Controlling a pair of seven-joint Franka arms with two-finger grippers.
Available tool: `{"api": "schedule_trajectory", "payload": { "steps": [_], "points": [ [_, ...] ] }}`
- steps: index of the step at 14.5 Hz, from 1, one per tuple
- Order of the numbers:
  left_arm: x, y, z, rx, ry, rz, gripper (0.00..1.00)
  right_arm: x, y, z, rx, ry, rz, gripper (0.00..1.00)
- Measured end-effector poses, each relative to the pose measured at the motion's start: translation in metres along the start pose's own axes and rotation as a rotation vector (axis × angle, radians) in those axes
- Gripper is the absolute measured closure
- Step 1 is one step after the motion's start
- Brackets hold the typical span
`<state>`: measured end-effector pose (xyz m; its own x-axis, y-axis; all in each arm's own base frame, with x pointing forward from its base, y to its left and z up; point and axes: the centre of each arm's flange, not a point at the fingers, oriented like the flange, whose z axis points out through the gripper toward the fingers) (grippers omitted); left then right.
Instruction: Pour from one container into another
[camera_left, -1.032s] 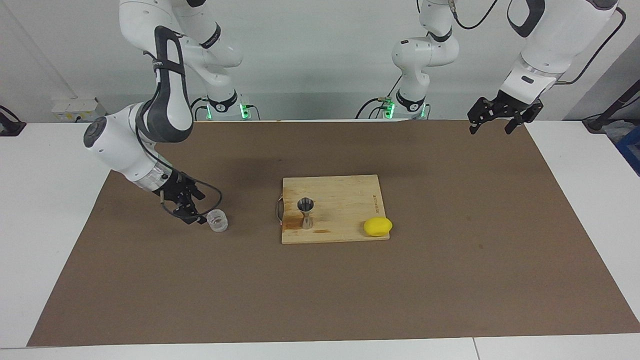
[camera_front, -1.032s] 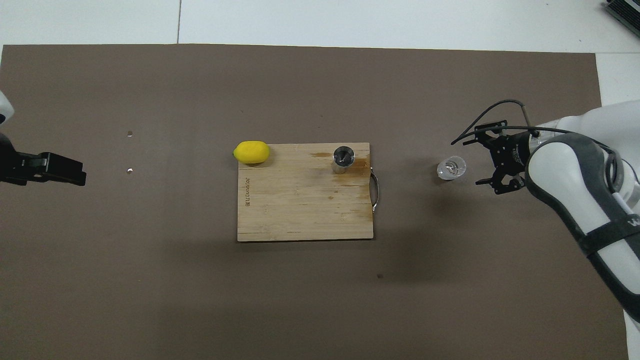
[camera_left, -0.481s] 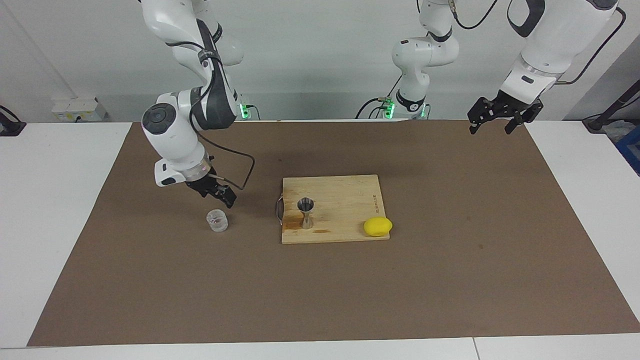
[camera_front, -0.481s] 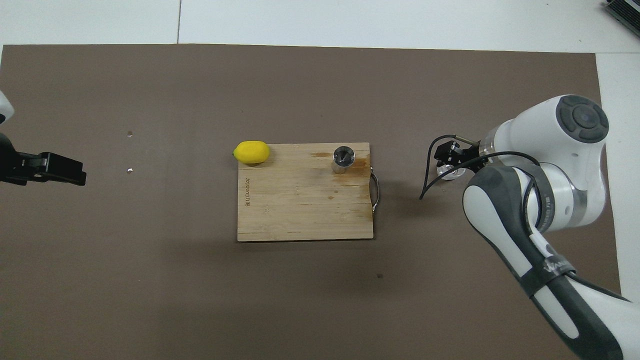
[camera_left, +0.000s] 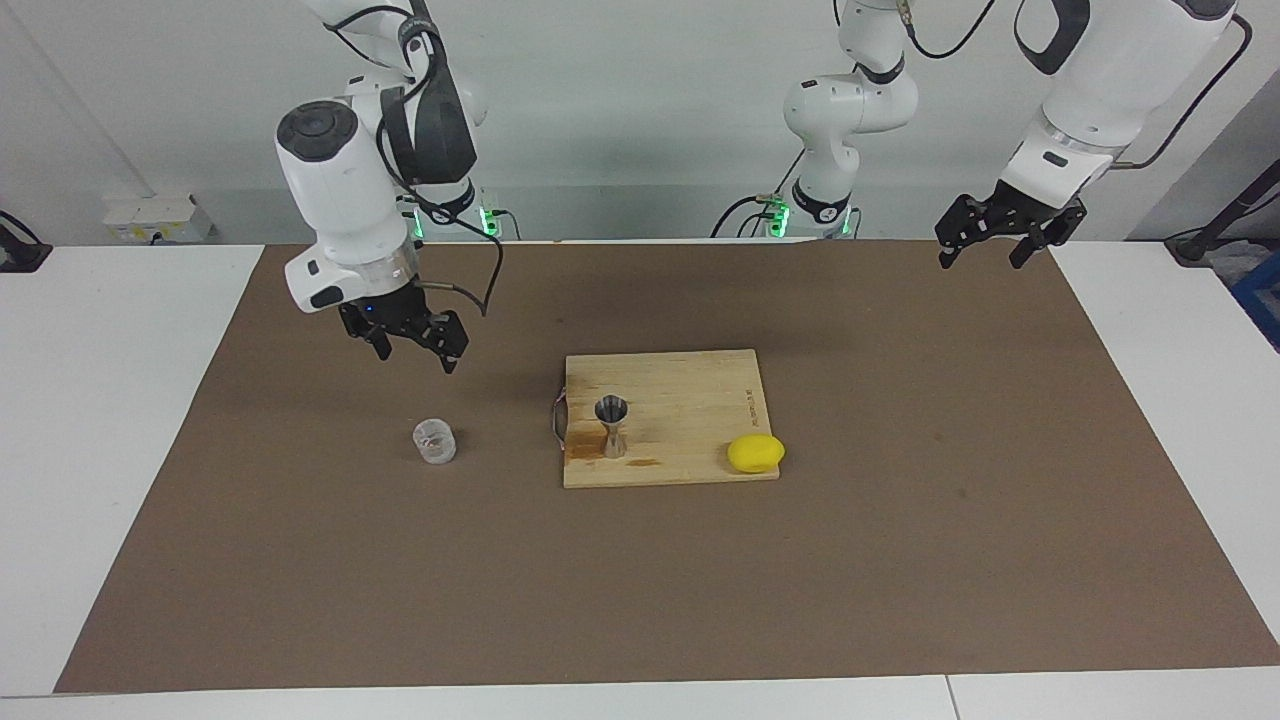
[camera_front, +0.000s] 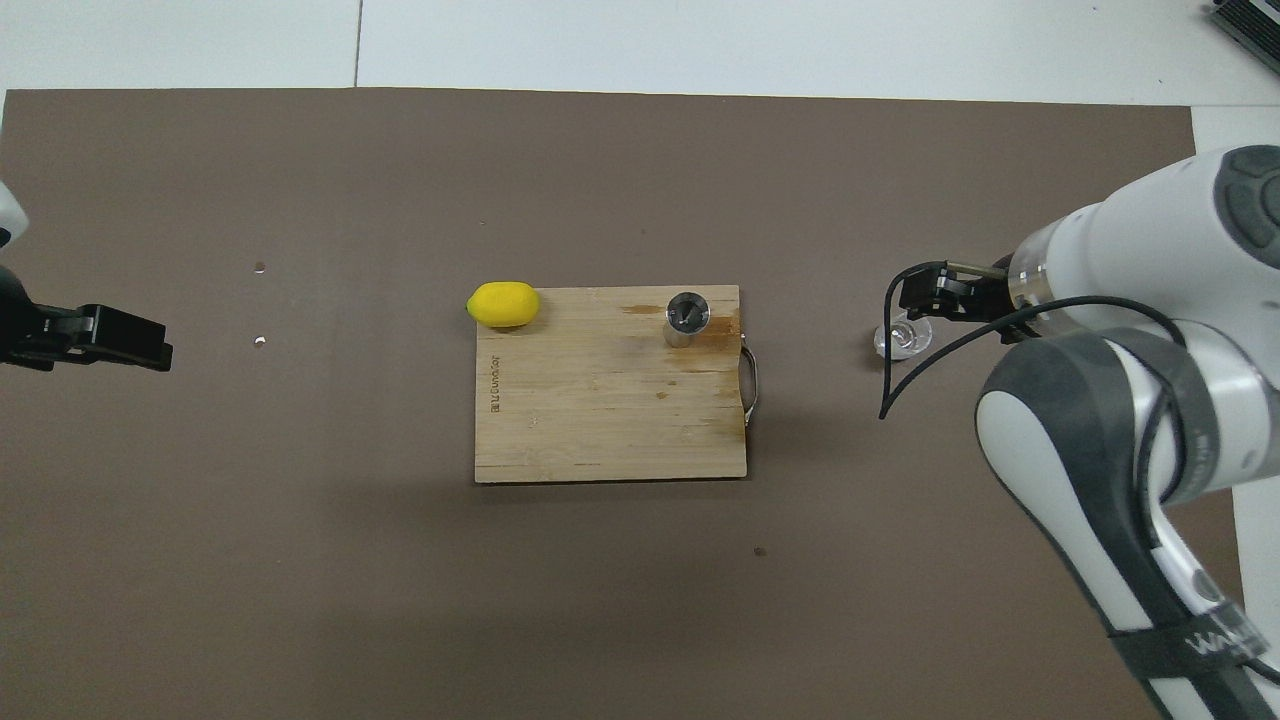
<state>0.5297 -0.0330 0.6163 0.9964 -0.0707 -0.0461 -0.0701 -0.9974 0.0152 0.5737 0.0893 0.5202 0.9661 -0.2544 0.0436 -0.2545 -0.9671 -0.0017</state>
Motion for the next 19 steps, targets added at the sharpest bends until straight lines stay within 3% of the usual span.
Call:
{"api": "schedule_trajectory", "payload": {
  "steps": [4, 7, 12, 19],
  "points": [
    [0.0, 0.0, 0.0, 0.0, 0.0, 0.0, 0.0, 0.005, 0.009, -0.065, 0.002, 0.011, -0.047, 0.01],
    [0.0, 0.0, 0.0, 0.0, 0.0, 0.0, 0.0, 0.006, 0.017, -0.088, 0.002, 0.014, -0.06, 0.01],
    [0.0, 0.0, 0.0, 0.0, 0.0, 0.0, 0.0, -0.005, 0.025, -0.092, -0.024, -0.062, -0.148, 0.01],
    [0.0, 0.0, 0.0, 0.0, 0.0, 0.0, 0.0, -0.008, 0.026, -0.092, -0.026, -0.067, -0.163, 0.0]
  ]
}}
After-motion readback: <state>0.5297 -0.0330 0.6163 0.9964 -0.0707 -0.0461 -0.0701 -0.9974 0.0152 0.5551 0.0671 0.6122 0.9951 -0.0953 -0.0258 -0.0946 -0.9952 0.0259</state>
